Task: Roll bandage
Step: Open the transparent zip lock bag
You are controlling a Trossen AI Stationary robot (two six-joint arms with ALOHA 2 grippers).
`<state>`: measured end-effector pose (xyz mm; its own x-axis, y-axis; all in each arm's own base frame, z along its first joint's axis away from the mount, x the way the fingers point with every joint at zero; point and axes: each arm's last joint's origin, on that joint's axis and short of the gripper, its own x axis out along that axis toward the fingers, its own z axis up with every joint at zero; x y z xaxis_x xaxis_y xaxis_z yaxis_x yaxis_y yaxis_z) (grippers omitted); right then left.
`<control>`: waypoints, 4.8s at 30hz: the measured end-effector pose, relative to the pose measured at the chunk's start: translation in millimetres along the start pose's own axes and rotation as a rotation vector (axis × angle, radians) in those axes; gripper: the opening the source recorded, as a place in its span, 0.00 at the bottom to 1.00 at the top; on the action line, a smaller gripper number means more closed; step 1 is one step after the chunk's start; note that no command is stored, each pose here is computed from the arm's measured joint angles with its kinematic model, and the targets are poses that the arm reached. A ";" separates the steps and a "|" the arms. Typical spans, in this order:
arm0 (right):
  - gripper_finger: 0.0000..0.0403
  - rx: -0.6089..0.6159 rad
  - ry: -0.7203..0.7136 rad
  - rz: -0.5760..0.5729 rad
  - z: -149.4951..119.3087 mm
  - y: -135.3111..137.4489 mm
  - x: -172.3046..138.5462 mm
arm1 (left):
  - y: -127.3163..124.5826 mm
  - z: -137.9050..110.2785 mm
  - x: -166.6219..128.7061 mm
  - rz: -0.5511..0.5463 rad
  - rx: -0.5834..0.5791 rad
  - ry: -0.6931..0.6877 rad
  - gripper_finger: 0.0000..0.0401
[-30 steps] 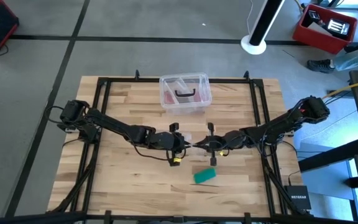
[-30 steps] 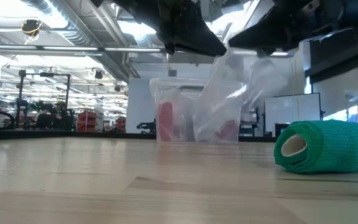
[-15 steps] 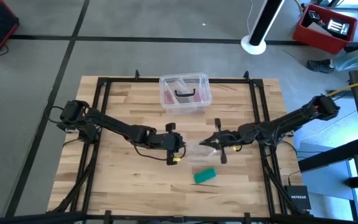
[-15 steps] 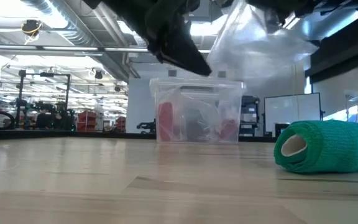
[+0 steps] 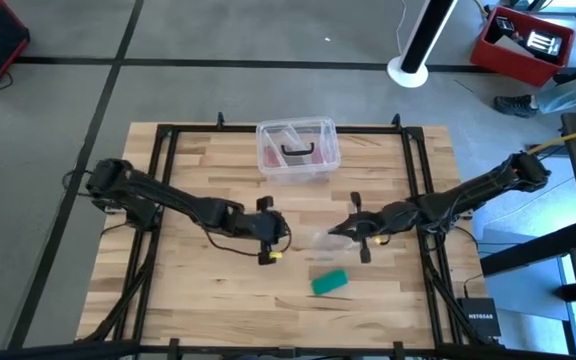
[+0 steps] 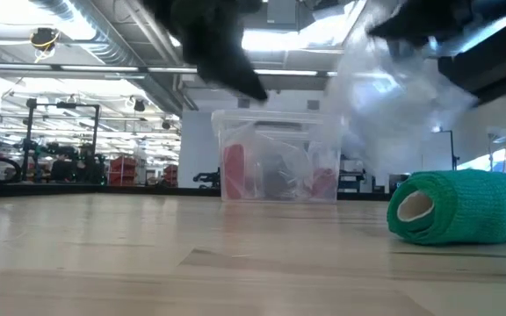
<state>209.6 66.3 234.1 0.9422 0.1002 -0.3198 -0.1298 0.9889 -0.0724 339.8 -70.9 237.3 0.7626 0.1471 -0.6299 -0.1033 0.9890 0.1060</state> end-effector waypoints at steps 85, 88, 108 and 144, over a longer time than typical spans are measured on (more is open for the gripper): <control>0.01 -0.493 -0.038 0.071 -2.6 13.0 50.4 | -9.5 8.1 5.4 -0.019 0.121 -0.097 0.44; 0.01 -0.493 -0.038 0.071 -2.6 13.0 50.4 | -9.6 7.2 3.6 -0.020 0.126 -0.085 0.44; 0.01 -0.491 -0.057 0.067 -0.6 13.0 50.4 | -7.8 11.8 4.1 0.002 0.137 -0.129 0.44; 0.01 -0.454 -0.118 0.069 4.9 13.5 50.5 | -14.8 14.6 17.7 0.012 0.016 -0.210 0.29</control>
<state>257.0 85.3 221.6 0.9518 0.2023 -0.2306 -0.2908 0.8343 -0.4685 364.2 -83.2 235.8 0.8778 0.1508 -0.4547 -0.1041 0.9865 0.1262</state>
